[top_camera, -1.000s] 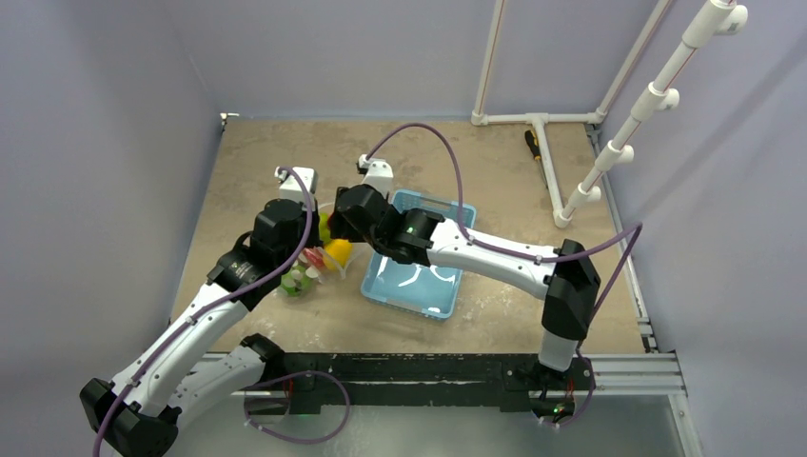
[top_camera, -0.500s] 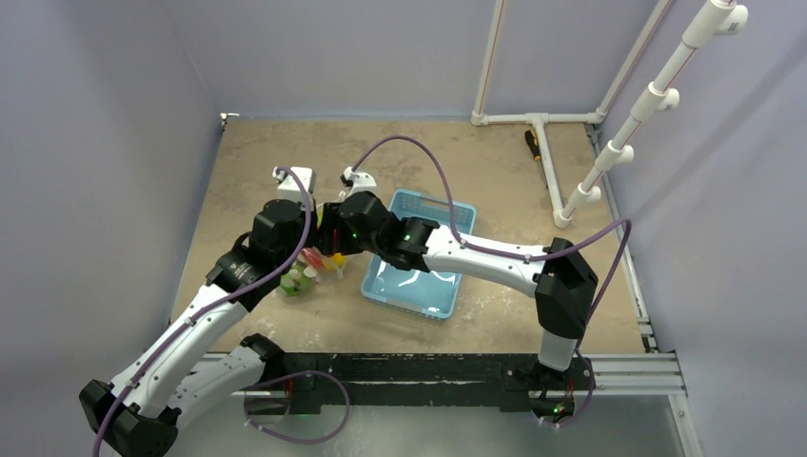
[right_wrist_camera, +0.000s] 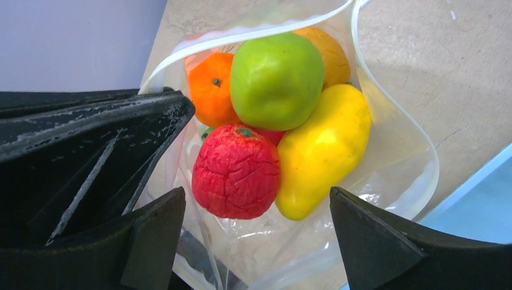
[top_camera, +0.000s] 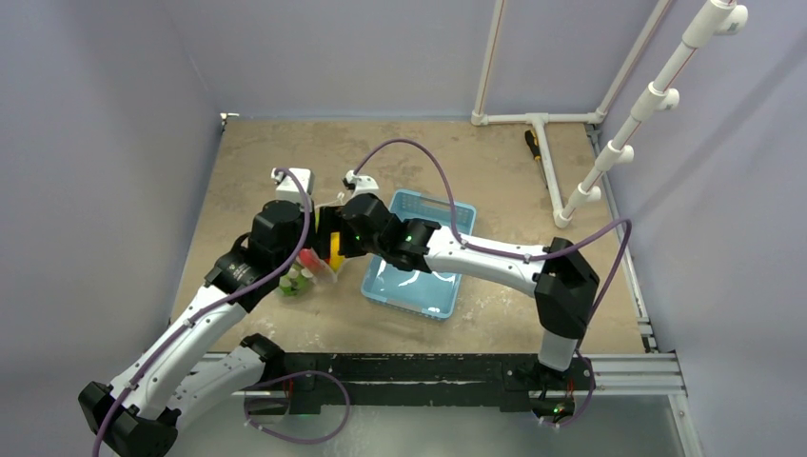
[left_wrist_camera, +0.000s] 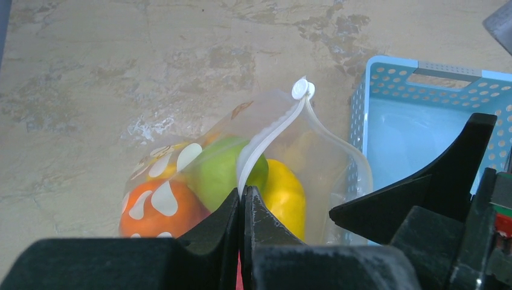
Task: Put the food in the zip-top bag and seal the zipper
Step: Place the fake fruit in the zipper food storage bag, then move the bin to the center of the board.
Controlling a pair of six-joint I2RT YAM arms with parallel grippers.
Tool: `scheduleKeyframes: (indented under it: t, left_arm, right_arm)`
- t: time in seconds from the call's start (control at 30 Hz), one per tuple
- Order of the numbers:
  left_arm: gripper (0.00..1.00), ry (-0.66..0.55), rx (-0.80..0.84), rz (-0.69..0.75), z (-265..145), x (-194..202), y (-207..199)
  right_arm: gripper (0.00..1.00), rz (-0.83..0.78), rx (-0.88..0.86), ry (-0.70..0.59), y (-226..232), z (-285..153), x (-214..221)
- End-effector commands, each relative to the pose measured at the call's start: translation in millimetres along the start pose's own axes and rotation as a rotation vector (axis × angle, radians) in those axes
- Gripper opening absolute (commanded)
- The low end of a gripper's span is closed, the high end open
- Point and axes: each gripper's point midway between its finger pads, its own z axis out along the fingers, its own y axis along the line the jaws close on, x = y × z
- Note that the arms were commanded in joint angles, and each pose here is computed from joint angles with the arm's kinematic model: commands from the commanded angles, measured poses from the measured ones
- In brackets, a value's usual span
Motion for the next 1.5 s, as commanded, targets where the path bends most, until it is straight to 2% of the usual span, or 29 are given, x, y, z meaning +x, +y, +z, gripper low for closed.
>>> scheduleKeyframes:
  t: [0.0,0.33,0.53,0.73,1.03,1.47]
  left_arm:
    - [0.00,-0.053,0.026,-0.028,-2.6,-13.9,-5.5]
    - [0.00,-0.054,0.026,-0.027,-2.5,-13.7,-5.4]
    - [0.00,-0.049,0.037,-0.021,-1.9,-12.8,-7.6]
    - [0.00,-0.059,0.058,-0.018,-3.6,-14.9,-10.4]
    - [0.00,-0.067,0.090,-0.013,-5.6,-16.1,-15.0]
    - [0.00,-0.083,0.173,-0.005,-9.6,-18.0,-28.1]
  right_arm:
    - [0.90,0.014,-0.055,-0.096,22.8,-30.3,-32.5]
    - [0.90,0.057,0.093,-0.210,-8.0,-69.5,-61.1]
    - [0.88,0.058,0.232,-0.210,-45.4,-80.7,-56.2]
    - [0.80,0.105,0.432,-0.174,-110.5,-86.8,-35.3]
    - [0.66,0.179,0.537,-0.145,-176.8,-92.9,-19.8]
    - [0.56,0.288,0.812,-0.154,-259.7,-92.1,1.5]
